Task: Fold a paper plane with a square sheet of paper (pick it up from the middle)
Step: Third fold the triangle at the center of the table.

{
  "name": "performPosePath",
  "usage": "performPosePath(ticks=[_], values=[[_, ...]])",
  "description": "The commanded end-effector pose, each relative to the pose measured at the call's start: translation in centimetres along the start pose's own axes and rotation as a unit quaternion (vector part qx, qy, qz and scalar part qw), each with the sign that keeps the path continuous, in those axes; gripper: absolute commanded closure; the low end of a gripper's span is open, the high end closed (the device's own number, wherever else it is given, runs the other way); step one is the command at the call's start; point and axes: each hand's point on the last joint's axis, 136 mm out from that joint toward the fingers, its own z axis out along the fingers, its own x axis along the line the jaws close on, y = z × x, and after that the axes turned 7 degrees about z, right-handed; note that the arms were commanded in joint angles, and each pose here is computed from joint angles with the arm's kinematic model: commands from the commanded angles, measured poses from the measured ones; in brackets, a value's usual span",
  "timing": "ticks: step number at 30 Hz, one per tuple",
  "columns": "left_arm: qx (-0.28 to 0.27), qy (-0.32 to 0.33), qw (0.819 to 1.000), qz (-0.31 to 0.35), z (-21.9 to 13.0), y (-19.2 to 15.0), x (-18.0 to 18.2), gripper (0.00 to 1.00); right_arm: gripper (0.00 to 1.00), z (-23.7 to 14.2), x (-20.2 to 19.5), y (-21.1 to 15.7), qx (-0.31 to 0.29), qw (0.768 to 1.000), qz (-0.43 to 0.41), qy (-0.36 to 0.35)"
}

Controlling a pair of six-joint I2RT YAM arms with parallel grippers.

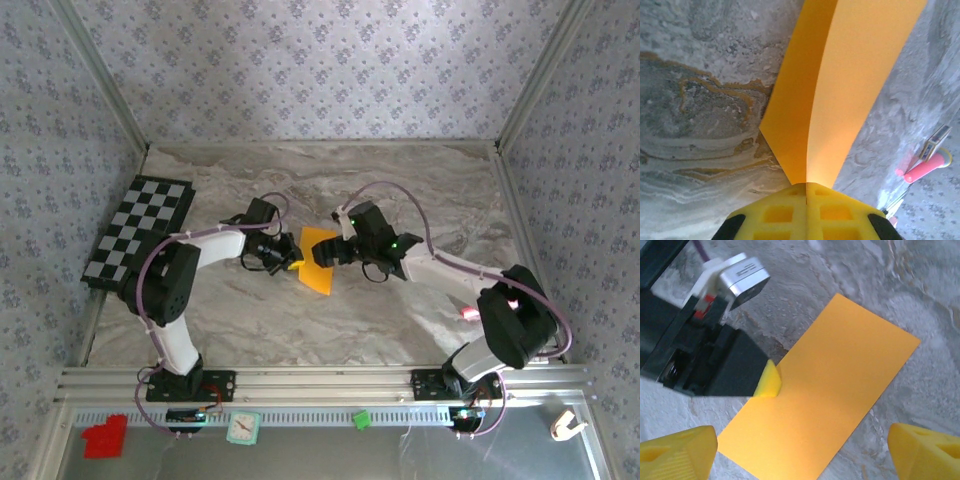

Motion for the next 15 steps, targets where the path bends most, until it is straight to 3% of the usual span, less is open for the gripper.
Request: performPosePath(ticks=[1, 15], values=[[-0.012, -0.006, 0.999, -0.041, -0.5, -0.3, -0.8, 1.0, 0.1, 0.2, 0.0, -1.4, -0.015, 0.994, -0.104, -0.026], [-0.021, 0.004, 0.998, -0.062, 0.5, -0.8, -0.5, 1.0, 0.15, 3.6, 2.1, -6.4, -0.016, 0.97, -0.242, 0.006]])
